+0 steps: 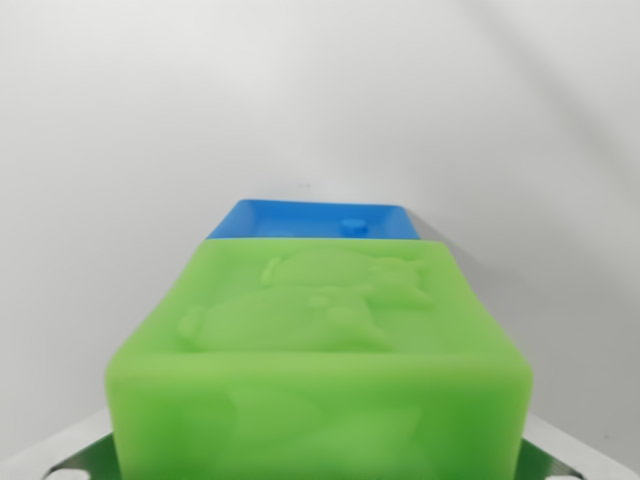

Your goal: Stack cube

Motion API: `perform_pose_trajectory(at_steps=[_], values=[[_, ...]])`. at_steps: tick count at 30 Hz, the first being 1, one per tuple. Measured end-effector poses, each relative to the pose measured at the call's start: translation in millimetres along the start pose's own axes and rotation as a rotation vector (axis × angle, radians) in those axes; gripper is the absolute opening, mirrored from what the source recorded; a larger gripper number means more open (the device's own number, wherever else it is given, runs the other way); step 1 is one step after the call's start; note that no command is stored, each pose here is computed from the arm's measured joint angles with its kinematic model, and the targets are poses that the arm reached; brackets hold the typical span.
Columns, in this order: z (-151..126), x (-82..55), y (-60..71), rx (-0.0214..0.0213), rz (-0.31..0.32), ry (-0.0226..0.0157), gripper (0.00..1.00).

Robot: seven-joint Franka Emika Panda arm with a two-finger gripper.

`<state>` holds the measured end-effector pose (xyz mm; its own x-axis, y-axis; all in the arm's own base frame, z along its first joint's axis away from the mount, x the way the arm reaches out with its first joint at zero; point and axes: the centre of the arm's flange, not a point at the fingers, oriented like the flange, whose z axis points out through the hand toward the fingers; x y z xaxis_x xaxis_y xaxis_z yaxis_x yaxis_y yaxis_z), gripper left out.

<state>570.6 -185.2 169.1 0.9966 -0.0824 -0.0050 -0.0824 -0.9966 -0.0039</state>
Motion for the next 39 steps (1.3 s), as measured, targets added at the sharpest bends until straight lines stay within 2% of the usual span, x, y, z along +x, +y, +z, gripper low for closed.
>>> perform_pose_trajectory(at_steps=[34,39], values=[[-0.4,0.2,0.0,-0.0002,0.0,0.0005,1.0],[-4.9,0.7,0.2,-0.0009,0.0,0.0024,1.0]])
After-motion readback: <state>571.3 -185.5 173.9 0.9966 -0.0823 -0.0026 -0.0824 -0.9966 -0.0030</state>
